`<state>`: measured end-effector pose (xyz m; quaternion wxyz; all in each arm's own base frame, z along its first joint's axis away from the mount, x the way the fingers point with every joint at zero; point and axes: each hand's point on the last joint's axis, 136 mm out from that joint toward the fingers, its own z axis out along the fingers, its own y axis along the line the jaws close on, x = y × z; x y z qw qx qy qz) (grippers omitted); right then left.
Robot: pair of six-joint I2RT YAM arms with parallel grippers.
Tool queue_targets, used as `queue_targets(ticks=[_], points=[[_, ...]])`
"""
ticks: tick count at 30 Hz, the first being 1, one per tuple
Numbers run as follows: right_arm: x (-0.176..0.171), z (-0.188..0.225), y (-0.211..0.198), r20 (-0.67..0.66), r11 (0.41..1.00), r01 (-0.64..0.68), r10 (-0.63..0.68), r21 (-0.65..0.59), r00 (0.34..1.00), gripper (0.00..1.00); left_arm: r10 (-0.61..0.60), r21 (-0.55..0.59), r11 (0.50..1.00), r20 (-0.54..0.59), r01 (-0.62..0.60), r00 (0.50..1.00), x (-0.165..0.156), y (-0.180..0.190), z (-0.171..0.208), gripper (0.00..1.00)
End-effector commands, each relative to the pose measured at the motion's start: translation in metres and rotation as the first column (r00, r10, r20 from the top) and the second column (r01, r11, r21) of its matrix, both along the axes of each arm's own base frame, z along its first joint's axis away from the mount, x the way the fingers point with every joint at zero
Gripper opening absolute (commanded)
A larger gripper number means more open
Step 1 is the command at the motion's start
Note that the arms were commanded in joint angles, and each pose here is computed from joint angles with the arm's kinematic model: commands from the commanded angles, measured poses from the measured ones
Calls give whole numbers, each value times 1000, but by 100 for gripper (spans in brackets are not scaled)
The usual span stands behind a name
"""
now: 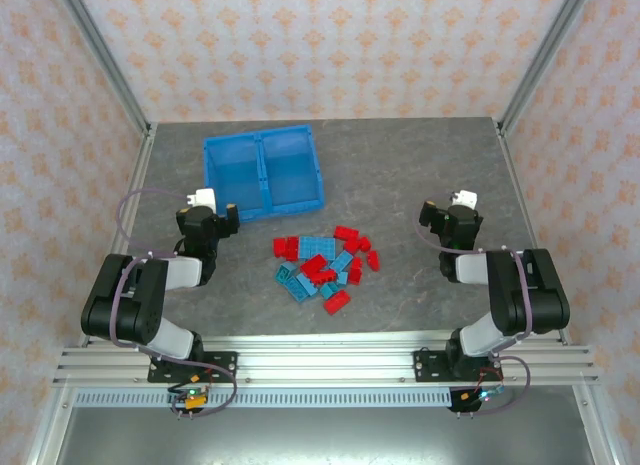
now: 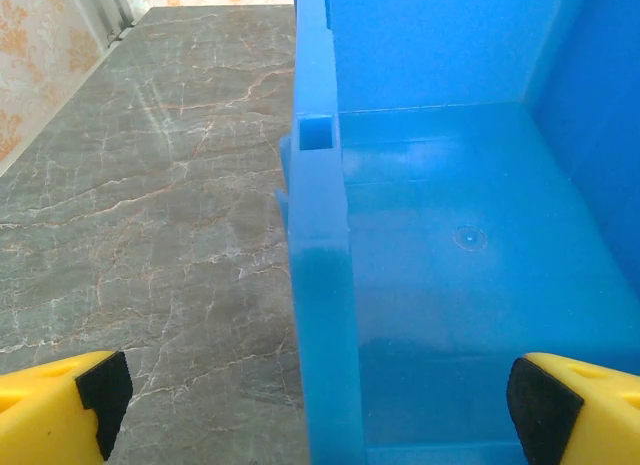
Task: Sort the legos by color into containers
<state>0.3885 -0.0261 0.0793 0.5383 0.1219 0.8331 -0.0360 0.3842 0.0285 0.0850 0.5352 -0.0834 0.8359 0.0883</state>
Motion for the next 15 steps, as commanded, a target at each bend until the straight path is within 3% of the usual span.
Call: queue_targets(ticks=[1, 15], points=[[6, 9, 0, 21, 1000, -6, 6, -3, 1000, 99, 3, 8, 1000, 30, -4, 1000, 7, 1, 10, 100], [6, 9, 0, 20, 1000, -7, 7, -4, 1000, 99, 4, 7, 1000, 31, -4, 1000, 7, 2, 11, 100]])
